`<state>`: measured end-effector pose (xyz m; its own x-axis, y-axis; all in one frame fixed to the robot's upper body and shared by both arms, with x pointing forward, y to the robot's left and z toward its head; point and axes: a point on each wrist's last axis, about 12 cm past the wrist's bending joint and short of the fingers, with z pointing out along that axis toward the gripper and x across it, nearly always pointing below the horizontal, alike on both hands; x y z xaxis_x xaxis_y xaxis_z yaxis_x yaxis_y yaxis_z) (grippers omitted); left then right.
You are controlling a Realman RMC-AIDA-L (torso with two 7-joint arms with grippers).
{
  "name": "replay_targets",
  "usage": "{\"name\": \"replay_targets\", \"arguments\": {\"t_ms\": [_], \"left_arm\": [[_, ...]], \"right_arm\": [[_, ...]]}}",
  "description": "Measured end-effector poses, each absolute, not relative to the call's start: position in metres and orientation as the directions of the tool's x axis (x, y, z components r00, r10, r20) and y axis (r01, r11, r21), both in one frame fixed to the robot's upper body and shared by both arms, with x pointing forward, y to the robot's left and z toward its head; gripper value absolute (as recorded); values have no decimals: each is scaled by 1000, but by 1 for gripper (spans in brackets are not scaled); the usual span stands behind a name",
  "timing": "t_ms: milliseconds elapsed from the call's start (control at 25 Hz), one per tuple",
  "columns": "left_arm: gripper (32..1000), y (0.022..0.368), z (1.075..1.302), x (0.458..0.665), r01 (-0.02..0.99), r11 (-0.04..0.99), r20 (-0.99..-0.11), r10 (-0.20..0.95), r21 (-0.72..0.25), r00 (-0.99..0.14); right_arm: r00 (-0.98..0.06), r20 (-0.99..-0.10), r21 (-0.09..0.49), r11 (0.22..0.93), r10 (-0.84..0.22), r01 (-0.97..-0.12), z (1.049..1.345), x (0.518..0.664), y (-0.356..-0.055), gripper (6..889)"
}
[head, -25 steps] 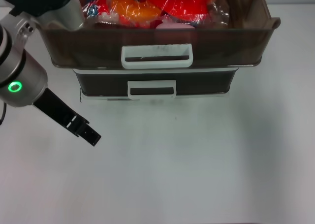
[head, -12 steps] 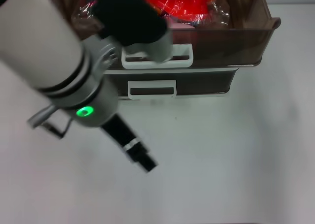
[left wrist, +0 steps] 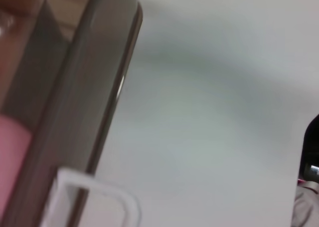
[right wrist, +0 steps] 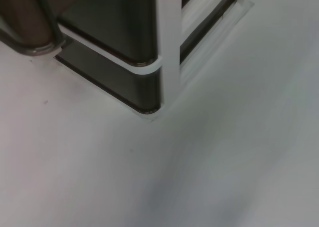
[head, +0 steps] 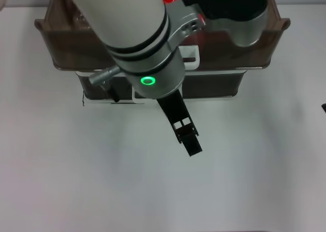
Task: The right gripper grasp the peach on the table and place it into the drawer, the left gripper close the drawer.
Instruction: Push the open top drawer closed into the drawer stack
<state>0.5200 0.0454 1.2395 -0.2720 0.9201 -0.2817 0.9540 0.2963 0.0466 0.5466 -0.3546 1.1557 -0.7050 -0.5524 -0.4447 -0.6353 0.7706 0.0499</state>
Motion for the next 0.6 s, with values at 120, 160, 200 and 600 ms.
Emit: {"name": "replay_targets", "arguments": {"t_ms": [120,160,200,600], "left_arm": [[867,45,1240,525,958,279,-270,929,65,-253],[867,45,1239,526,958,278,-267,931,68,-251],[867,47,1239,529,958,277,-258,933,76,-250],[867,64,1238,555,949,301,-255,929,96,-269]], "right_arm": [[-705,-445,56,768,-553,-638,1155,548,-353,887],[-705,-445,57,768,-552,-637,1155,548,-353,887],[-706,-445,57,769,-552,-637,1155,548,-353,887],[-706,-445,55,770,-550,-635,1155,549,-353,887]]}}
